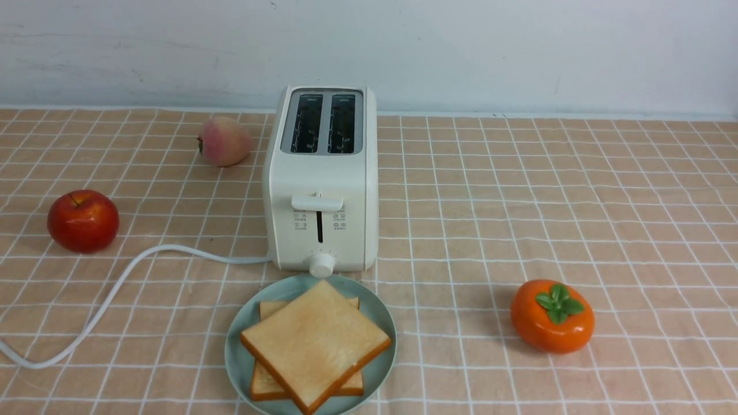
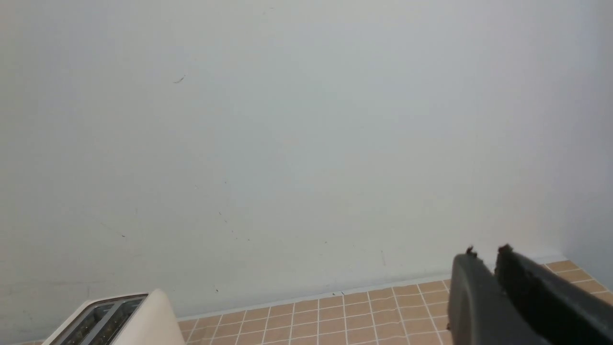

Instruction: Take toasted bread from bread machine on light coffee tablecloth place on plate.

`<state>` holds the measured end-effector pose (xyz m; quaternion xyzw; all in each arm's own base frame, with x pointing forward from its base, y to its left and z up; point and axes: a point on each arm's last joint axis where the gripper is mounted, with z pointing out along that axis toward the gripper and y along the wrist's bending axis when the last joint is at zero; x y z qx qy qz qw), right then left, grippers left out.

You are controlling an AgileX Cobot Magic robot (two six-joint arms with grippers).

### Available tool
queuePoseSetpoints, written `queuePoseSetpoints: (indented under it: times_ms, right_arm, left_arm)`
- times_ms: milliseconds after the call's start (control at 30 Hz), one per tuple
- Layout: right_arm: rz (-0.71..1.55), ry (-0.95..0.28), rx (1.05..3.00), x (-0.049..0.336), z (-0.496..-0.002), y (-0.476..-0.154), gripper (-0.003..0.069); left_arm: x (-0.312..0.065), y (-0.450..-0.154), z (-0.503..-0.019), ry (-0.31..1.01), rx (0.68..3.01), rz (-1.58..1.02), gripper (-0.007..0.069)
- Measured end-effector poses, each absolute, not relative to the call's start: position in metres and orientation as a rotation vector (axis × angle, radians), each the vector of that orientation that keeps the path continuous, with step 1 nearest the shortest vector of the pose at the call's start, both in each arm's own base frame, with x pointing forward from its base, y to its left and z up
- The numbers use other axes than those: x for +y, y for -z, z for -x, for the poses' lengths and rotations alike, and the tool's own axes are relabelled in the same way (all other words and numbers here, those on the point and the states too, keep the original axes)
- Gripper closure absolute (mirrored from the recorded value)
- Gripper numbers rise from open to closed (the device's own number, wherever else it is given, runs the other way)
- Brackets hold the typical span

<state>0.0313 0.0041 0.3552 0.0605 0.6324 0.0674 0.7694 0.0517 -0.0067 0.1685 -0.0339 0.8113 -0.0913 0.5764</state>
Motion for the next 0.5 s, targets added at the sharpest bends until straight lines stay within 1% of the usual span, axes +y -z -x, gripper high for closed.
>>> queuePoseSetpoints:
  times_ms: [500]
  right_arm:
    - [-0.112,-0.169,1.374,0.0050,-0.0312,-0.3552,0.0569]
  left_arm:
    - [-0.0069,-0.1687,-0.0518,0.219,1.897,0.083,0.0568]
